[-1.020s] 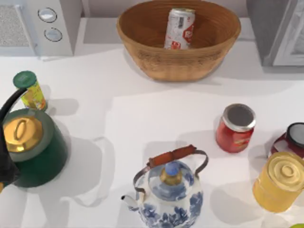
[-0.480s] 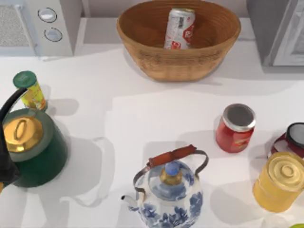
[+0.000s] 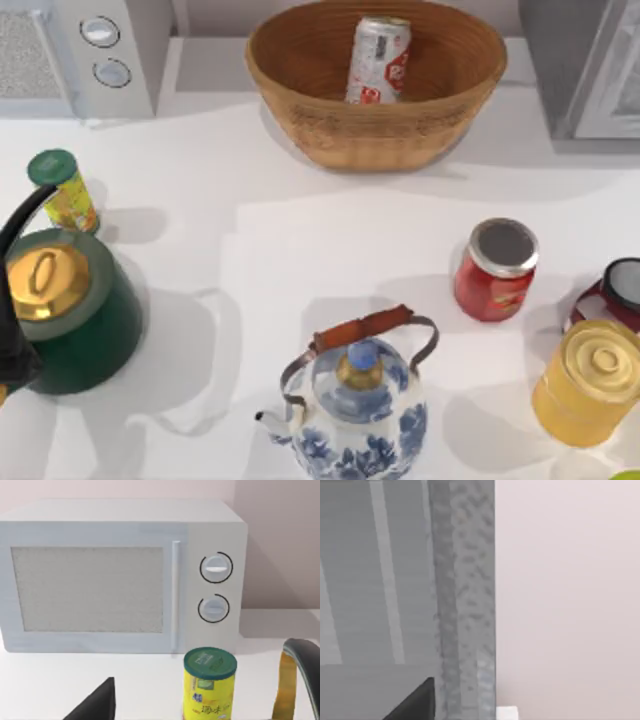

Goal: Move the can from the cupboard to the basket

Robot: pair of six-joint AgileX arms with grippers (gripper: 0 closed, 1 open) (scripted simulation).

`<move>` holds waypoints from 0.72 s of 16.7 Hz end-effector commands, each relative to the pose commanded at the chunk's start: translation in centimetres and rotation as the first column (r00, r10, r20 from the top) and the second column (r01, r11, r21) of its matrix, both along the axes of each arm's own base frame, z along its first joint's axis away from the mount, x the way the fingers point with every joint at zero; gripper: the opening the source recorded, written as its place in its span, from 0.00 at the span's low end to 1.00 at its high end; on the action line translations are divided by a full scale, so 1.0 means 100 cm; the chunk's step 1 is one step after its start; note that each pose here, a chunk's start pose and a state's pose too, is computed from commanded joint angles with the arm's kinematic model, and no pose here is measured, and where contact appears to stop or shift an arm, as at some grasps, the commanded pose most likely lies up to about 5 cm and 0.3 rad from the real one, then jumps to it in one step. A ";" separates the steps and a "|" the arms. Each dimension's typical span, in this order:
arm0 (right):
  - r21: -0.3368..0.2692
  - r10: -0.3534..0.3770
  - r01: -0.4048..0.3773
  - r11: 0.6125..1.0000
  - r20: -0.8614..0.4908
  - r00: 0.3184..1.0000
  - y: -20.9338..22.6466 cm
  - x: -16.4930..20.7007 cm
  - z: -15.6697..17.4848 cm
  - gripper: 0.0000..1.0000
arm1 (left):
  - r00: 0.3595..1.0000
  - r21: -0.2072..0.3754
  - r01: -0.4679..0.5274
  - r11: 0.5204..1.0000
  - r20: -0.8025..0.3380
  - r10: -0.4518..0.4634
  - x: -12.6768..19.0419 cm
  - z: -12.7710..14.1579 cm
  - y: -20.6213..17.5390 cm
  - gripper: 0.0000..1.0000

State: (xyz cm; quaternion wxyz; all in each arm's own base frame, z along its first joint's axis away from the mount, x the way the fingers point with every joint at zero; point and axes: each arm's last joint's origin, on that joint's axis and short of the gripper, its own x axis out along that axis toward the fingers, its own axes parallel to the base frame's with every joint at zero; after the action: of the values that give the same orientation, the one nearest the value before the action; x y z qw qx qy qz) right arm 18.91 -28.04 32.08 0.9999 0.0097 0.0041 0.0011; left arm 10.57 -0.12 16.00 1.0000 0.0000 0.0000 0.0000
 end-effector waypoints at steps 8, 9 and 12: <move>-0.002 0.002 -0.002 1.000 -0.001 1.000 0.048 -0.021 0.152 1.00 | 1.000 0.000 0.000 1.000 0.000 0.000 0.000 0.000 0.000 1.00; -0.005 0.003 -0.003 1.000 0.001 1.000 0.057 -0.025 0.164 1.00 | 1.000 0.000 0.000 1.000 0.000 0.000 0.000 0.000 0.000 1.00; -0.015 0.003 -0.003 1.000 0.006 1.000 0.077 -0.034 0.187 1.00 | 1.000 0.000 0.000 1.000 0.000 0.000 0.000 0.000 0.000 1.00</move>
State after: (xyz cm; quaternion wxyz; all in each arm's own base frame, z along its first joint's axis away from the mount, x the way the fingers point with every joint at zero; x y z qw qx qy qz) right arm 15.55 -20.31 50.73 1.0000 0.0020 0.0009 0.0027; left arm 10.57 -0.12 16.00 1.0000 0.0000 0.0000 0.0000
